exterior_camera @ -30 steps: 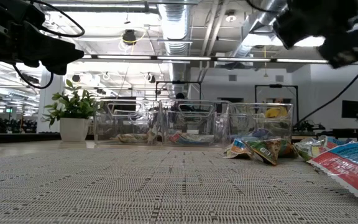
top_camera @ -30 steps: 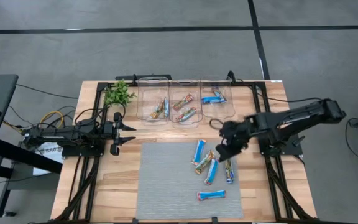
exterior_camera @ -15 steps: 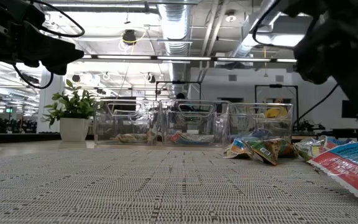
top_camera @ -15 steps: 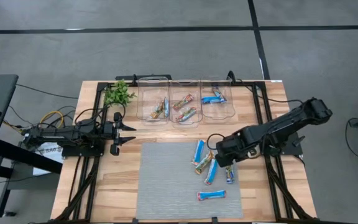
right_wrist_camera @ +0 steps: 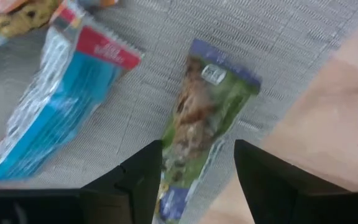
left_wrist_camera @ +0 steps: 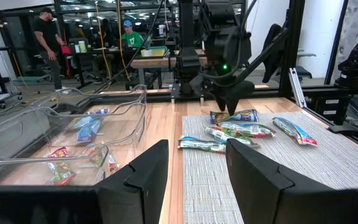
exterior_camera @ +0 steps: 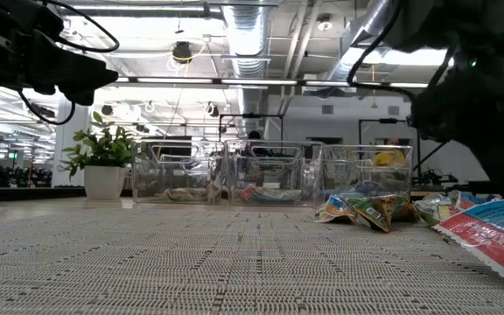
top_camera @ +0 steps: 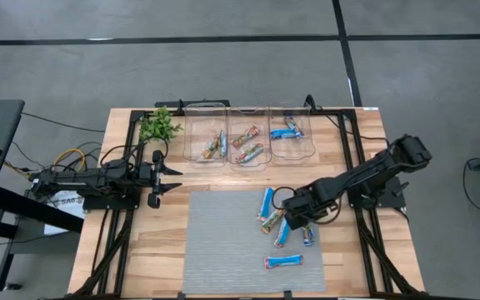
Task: Pick and place Granola Bars by type
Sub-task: Put the blue granola bar into the right transparent bin
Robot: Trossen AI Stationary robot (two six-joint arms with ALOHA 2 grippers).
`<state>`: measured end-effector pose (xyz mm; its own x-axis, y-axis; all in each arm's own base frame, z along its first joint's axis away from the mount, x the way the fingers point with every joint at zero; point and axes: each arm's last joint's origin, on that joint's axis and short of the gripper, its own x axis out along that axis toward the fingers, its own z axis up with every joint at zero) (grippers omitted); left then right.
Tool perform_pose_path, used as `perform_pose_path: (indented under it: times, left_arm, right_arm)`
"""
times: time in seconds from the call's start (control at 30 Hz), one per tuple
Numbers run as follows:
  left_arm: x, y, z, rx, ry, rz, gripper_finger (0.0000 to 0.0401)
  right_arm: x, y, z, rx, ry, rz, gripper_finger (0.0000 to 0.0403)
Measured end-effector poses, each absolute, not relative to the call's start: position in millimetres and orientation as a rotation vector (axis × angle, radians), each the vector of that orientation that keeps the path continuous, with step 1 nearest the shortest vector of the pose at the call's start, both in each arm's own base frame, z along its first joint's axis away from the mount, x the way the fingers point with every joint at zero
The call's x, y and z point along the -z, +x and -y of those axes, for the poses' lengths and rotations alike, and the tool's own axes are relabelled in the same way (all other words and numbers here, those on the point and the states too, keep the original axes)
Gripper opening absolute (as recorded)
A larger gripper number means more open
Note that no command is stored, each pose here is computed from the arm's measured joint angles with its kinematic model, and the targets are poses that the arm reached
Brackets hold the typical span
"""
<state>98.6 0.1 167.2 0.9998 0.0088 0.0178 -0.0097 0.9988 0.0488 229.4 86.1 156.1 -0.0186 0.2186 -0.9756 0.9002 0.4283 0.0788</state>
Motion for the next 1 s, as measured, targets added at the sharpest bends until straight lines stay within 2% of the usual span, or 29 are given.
perform_pose_path:
  times: [0.43, 0.53, 0.8, 1.0]
  left_arm:
    - [-167, 99, 0, -0.009, 0.049, 0.017, 0.0155]
    - [-167, 99, 0, -0.010, 0.049, 0.018, 0.0155]
    - [-167, 99, 0, -0.009, 0.049, 0.017, 0.0155]
    - [-167, 99, 0, -0.009, 0.049, 0.018, 0.0155]
  right_arm:
    - [-139, 235, -88, 0.724, 0.962, -1.552, 0.0179]
    - [-139, 236, -88, 0.707, 0.947, -1.539, 0.0155]
    - [-142, 240, -89, 0.667, 0.967, -1.498, 0.0054]
    - [-161, 246, -87, 0.566, 1.021, -1.350, 0.0023]
